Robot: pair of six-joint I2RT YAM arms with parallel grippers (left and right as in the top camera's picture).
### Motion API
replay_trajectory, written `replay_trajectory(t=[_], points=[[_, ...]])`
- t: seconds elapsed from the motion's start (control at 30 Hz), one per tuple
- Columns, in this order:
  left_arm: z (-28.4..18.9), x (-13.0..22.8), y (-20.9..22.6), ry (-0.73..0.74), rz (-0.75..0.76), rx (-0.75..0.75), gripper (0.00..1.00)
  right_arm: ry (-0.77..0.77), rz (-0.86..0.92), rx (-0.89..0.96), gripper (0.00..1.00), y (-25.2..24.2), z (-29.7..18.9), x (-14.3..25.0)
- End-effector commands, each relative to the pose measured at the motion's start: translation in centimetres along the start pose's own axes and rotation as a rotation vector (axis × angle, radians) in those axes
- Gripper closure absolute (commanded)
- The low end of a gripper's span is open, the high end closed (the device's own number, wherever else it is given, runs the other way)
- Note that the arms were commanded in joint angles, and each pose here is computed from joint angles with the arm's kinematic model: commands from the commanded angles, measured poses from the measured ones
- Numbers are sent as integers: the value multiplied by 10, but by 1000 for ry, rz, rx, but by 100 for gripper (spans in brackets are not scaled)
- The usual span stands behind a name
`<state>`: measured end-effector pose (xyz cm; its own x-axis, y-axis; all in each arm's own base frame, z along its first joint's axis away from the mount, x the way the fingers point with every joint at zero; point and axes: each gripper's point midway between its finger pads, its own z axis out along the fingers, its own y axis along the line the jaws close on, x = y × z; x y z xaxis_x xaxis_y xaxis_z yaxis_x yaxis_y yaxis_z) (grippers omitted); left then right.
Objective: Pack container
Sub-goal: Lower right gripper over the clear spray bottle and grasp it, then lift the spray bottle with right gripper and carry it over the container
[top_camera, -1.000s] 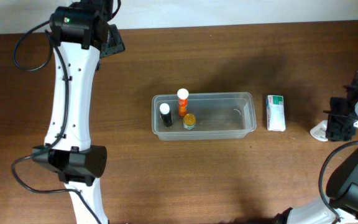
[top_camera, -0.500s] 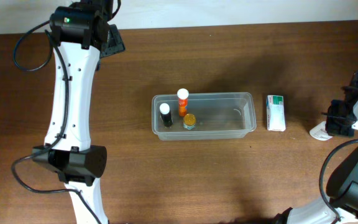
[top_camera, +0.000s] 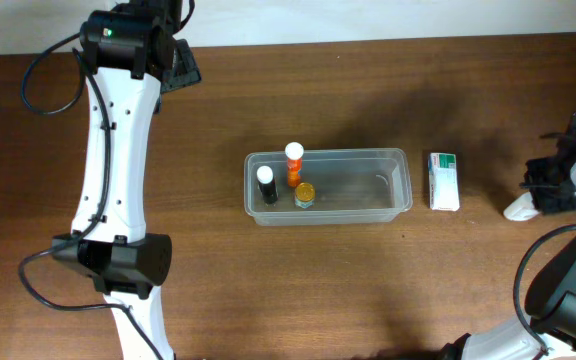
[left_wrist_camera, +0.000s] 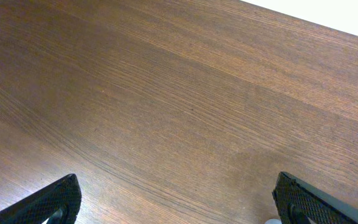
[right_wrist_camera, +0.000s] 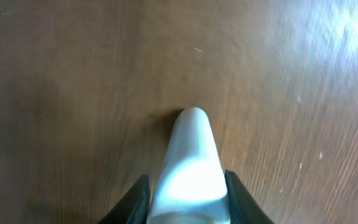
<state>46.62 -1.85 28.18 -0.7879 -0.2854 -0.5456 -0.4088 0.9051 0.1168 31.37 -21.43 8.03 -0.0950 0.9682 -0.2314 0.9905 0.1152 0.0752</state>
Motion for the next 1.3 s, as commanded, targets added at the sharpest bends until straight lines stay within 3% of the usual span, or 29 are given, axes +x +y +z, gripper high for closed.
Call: replay_trajectory(t=[0.0,0.13,0.37,0.73,1.07,1.27], points=[[-4,-4,5,-19,5,-11,1,-82,-354,-128,96,37,-40,-19],[-4,-4,5,-19,5,-11,1,-111,-607,-289,94,79,-81,-6],[-4,-4,5,-19,5,-11,1,-170,-822,-423,93,123,-153,33],[-4,-4,5,-19,5,-11,1,-125,-1149,-564,94,129,-274,156],[-4,-4,5,-18,5,-11,1,-29,-1471,-641,94,112,-299,286],[-4,-4,5,-18,5,-11,0,12,-1586,-621,94,93,-297,325]])
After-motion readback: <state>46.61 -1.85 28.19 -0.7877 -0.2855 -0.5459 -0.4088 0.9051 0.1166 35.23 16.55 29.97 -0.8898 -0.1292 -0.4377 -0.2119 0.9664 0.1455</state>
